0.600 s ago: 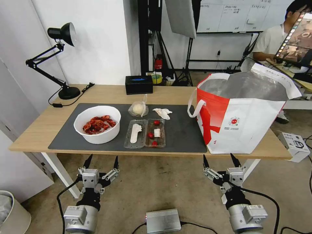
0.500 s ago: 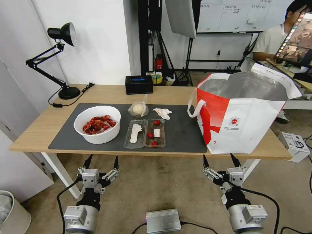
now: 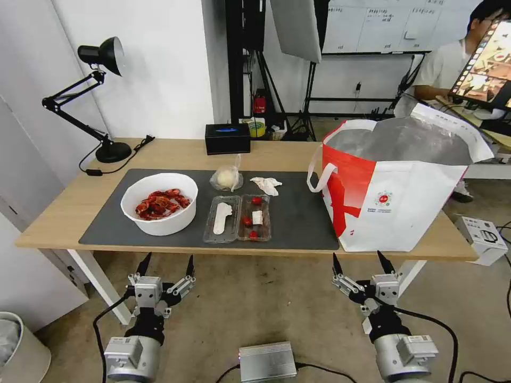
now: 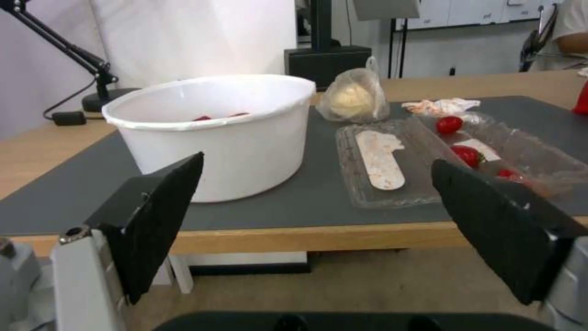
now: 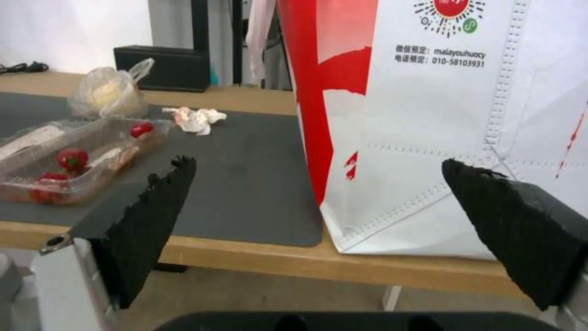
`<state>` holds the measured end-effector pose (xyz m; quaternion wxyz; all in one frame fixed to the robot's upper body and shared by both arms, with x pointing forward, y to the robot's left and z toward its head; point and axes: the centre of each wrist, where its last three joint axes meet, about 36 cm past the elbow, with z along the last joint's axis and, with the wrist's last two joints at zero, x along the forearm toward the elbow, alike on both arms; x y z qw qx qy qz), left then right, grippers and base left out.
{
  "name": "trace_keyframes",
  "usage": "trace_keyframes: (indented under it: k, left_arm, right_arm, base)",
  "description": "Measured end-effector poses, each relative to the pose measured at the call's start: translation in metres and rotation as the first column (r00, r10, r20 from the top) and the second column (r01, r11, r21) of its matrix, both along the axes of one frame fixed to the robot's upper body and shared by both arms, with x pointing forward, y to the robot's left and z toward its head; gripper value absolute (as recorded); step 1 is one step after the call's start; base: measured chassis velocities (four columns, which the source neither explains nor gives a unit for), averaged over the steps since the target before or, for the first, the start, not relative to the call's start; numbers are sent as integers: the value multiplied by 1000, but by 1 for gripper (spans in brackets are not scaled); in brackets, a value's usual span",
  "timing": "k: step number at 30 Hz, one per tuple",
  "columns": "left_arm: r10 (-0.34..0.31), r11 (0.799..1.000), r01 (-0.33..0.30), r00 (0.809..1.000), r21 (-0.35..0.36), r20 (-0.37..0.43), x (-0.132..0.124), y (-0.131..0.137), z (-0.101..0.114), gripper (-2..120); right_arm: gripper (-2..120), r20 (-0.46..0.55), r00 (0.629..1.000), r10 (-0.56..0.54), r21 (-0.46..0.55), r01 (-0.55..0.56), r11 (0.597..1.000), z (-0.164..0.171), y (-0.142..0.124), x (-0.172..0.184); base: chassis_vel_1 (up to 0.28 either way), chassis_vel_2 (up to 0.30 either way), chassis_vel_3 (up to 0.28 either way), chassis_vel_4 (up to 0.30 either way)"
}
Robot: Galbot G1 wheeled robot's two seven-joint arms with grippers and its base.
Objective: Pick up the trash from the table and place it into the takeout bag.
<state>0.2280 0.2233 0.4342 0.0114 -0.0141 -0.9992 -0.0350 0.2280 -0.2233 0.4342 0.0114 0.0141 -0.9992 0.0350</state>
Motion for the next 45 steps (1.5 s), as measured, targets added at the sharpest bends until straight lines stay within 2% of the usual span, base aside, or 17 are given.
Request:
trace_keyframes:
  k: [10,12,13,15,17,20,22,26,27,31,32,34,37,41,42,43,45]
  left_arm:
    - [-2,1000,2,1000,-20,-2,4,0,-2,100]
    - [-7,997,5,1000,-74,-18,16,0,-7,100]
    - [-7,997,5,1000,-74,-18,16,0,-7,100]
    - [-14,994,11,1000,-113,-25,28,0,-9,100]
    - [-15,993,13,1000,-119,-19,30,-1,-8,100]
    - [-21,990,19,1000,-137,-18,36,0,-8,100]
    - [-38,982,32,999,-184,-28,45,1,-10,100]
    - [-44,979,37,999,-200,-32,48,1,-10,100]
    - [-68,970,59,997,-236,-33,60,4,-8,100]
    - [-108,959,95,994,-267,-35,66,8,-2,100]
    - [-141,948,123,989,-292,-39,71,11,3,100]
    - [-141,948,123,989,-292,-39,71,11,3,100]
    - [-211,926,186,977,-329,-41,80,20,17,100]
    - [-224,921,197,974,-337,-43,82,22,19,100]
    - [-252,899,215,966,-381,-50,85,23,27,100]
    - [-252,899,215,966,-381,-50,85,23,27,100]
    - [-265,874,213,962,-437,-63,88,21,35,100]
  right_arm:
    - [100,-4,1000,-2,-3,2,1000,0,-2,0]
    - [100,-40,999,-32,-35,31,999,3,-19,3]
    - [100,-40,999,-32,-35,31,999,3,-19,3]
    - [100,-66,995,-68,-90,62,994,10,-41,8]
    - [100,-68,996,-61,-95,54,994,11,-42,8]
    - [100,-91,991,-98,-123,87,989,20,-61,13]
    - [100,-107,984,-144,-161,125,979,35,-81,20]
    - [100,-109,982,-154,-169,134,976,38,-85,21]
    - [100,-76,987,-140,-159,127,979,63,-86,20]
    - [100,-74,988,-139,-153,126,980,64,-85,19]
    - [100,-74,987,-140,-151,127,980,64,-84,19]
    - [100,-74,987,-140,-151,127,980,64,-84,19]
    - [100,-68,988,-138,-148,126,981,65,-83,19]
    - [100,-66,988,-136,-148,126,981,65,-83,19]
    - [100,-62,989,-134,-149,123,981,66,-84,20]
    - [100,-62,989,-134,-149,123,981,66,-84,20]
    - [100,-61,989,-133,-149,123,981,65,-84,21]
  base:
    - [0,0,0,0]
    - [0,0,0,0]
    - [0,0,0,0]
    - [0,0,0,0]
    - [0,0,0,0]
    - [0,0,0,0]
    - [0,0,0,0]
    - [0,0,0,0]
    - [0,0,0,0]
    - [0,0,0,0]
    - [0,0,0,0]
    - [0,0,0,0]
    - [0,0,0,0]
    - [0,0,0,0]
    - [0,0,0,0]
    - [0,0,0,0]
    - [0,0,0,0]
